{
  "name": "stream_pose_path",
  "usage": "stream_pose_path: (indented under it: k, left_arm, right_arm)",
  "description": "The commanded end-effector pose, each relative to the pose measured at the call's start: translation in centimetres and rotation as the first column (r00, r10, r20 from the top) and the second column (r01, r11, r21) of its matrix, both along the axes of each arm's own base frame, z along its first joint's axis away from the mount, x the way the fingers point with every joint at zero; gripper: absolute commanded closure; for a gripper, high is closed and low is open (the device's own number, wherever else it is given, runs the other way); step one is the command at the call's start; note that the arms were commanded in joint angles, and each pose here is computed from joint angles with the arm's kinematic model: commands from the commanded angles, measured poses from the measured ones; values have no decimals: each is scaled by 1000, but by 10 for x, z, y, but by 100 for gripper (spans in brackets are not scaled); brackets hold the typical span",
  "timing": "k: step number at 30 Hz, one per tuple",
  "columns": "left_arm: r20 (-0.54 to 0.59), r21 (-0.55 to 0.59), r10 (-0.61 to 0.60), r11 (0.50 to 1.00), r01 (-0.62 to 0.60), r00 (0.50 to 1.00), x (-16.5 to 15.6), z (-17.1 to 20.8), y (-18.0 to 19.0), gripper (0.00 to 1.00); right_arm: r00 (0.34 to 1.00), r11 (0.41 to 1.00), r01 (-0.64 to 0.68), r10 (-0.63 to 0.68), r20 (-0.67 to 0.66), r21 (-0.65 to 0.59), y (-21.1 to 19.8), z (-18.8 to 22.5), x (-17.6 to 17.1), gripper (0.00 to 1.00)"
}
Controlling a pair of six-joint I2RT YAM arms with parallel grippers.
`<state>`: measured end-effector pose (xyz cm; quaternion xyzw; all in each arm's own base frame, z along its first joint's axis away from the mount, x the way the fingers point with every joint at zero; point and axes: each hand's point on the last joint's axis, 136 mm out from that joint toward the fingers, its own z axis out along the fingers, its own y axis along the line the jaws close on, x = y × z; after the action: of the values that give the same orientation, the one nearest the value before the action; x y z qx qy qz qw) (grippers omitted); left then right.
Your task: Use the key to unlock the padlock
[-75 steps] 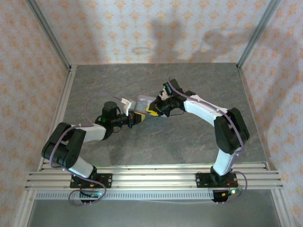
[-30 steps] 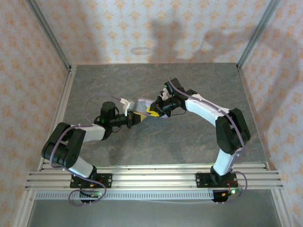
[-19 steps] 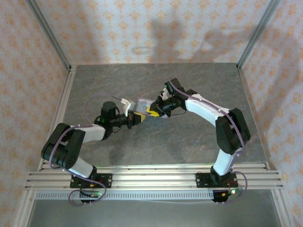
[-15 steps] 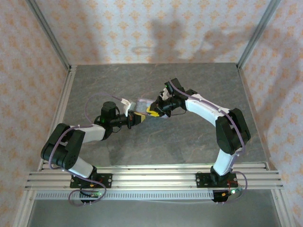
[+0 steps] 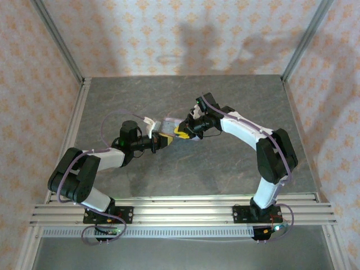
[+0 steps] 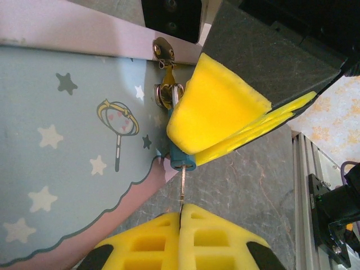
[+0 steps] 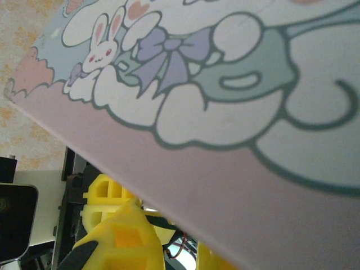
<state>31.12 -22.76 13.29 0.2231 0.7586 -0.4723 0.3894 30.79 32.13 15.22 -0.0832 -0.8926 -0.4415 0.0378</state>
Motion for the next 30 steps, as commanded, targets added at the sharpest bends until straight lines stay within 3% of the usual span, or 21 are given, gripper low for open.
stream_pose_path:
  k: [1,14,30]
  left_arm:
    - [79,-30,12,1000,-10,997,14,23,-5,100]
    - [66,-93,-7,996,13,998,17,36,-18,100]
    - [57,-37,28,999,-26,998,13,18,-6,100]
  right_arm:
    - [999,996,-43,41,35,80,8,27,-4,100]
    - [999,996,-47,45,25,82,9,20,-5,100]
    - [999,998,17,-20,42,63,-8,22,5,100]
